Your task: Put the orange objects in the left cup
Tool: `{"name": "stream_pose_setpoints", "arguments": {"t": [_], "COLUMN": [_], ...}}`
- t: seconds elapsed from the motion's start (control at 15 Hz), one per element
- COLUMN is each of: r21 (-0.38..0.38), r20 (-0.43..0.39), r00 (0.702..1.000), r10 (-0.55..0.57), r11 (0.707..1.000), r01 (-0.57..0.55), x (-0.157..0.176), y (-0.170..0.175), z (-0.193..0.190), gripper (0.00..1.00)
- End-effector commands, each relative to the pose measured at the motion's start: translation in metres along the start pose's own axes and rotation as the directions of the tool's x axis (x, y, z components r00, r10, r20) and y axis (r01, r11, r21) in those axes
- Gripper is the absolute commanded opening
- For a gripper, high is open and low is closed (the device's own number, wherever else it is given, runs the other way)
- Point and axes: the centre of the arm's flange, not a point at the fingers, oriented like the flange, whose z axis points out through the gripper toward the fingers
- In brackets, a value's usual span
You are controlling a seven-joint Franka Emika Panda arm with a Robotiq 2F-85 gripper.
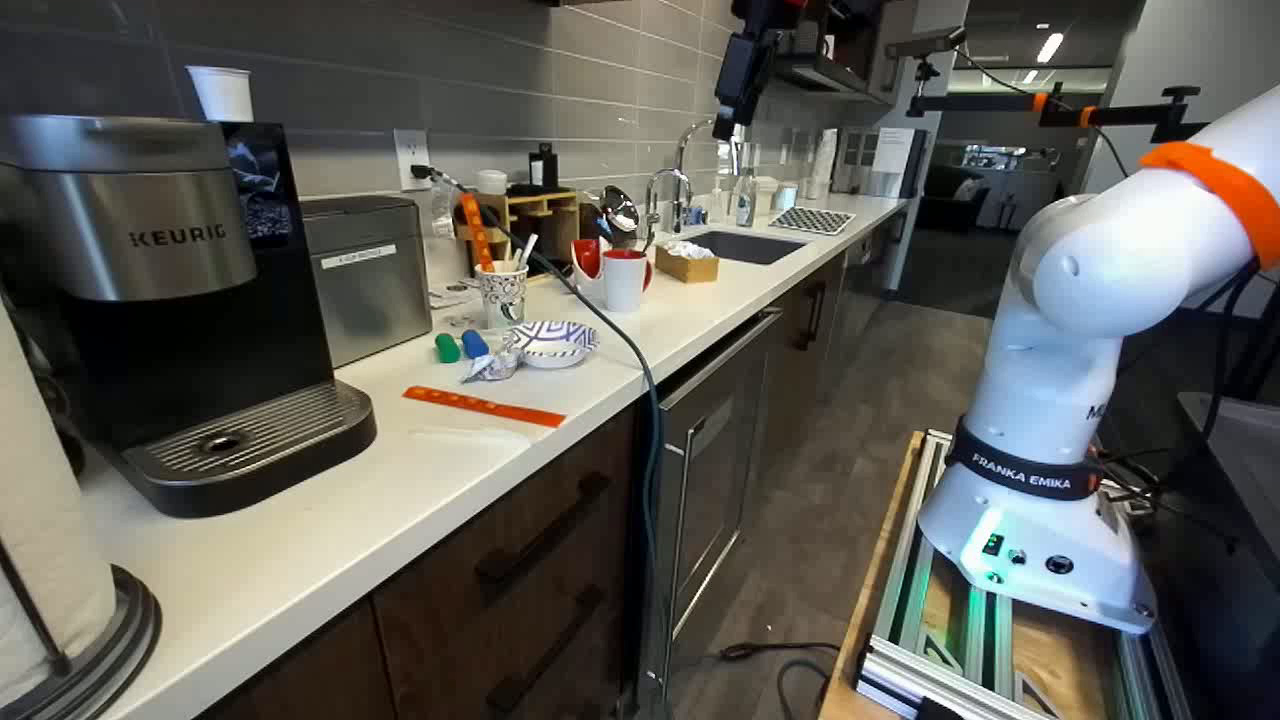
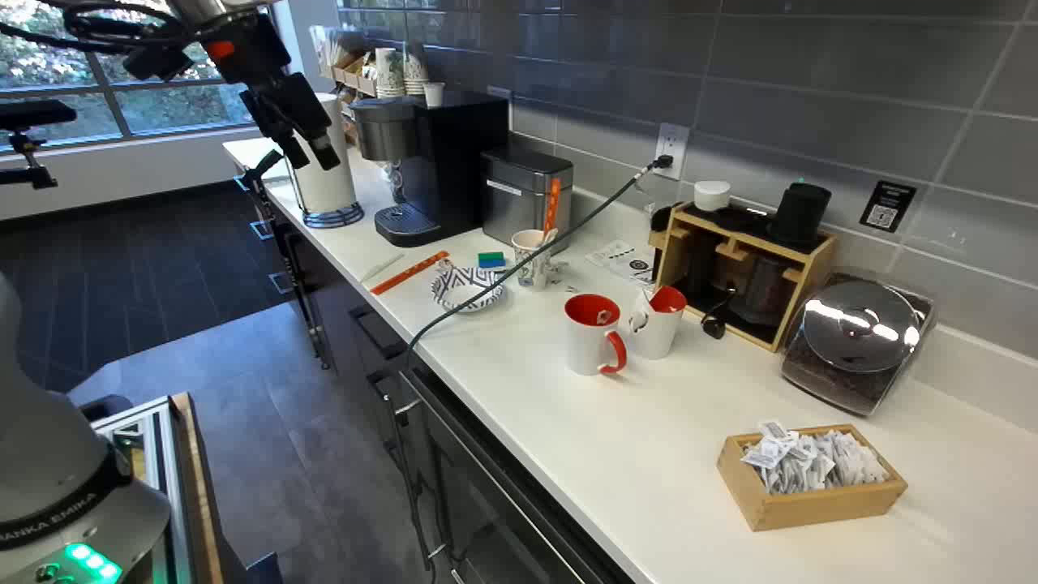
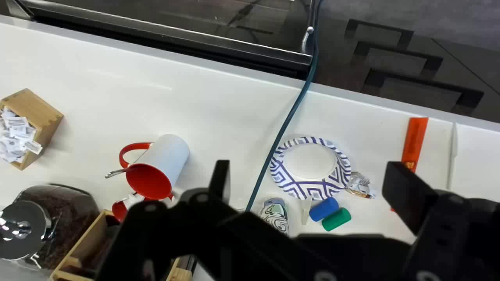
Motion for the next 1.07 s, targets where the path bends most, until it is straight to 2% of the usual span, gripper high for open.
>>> {"name": "stream_pose_setpoints", "arguments": {"t": [0.0, 0.53, 0.67, 1.0], "r21": [0.000, 0.000, 0.036, 0.116], "r20": [0.000, 0.000, 0.017, 0.072], "r00": [1.000, 1.000, 0.999, 0.975], "r10": [0.000, 0.000, -0.039, -0.212], "r11": [1.000, 1.000, 0.999, 0.972], "r01": [0.000, 0.000, 0.039, 0.203], "x": [0.000, 0.000, 0.002, -0.005], "y": [0.000, 0.000, -0.023, -0.120], "z": [0.000, 0.000, 0.012, 0.054], "gripper": [1.00, 1.00, 1.00, 1.00]}}
